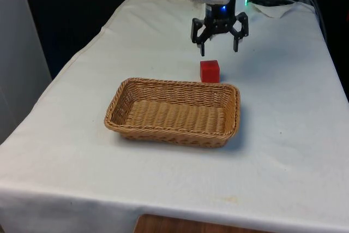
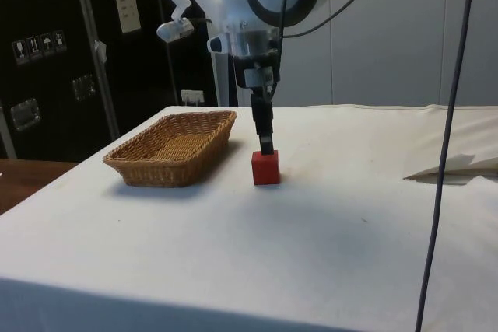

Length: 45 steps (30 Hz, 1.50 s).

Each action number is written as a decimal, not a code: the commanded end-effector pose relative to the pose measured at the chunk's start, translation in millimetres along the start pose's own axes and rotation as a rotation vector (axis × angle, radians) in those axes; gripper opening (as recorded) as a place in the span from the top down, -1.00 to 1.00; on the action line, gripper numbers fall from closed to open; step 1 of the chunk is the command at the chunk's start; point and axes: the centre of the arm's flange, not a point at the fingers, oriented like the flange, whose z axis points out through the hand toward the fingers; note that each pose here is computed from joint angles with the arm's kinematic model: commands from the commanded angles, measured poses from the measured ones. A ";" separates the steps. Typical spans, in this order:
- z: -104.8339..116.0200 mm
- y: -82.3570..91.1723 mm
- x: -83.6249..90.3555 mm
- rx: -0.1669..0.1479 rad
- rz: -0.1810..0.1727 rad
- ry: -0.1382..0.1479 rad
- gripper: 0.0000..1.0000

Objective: Pick up the cube and place it into the basket.

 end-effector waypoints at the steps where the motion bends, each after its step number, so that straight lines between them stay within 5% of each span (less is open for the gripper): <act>1: 1.6 0.1 -0.1 -0.001 0.000 -0.001 -1.00; 17: 18.9 16.4 12.1 -0.017 0.005 -0.012 -1.00; 31: 57.1 21.2 11.3 -0.034 0.008 -0.021 -1.00; 45: 58.9 21.7 12.8 -0.039 0.005 -0.025 -1.00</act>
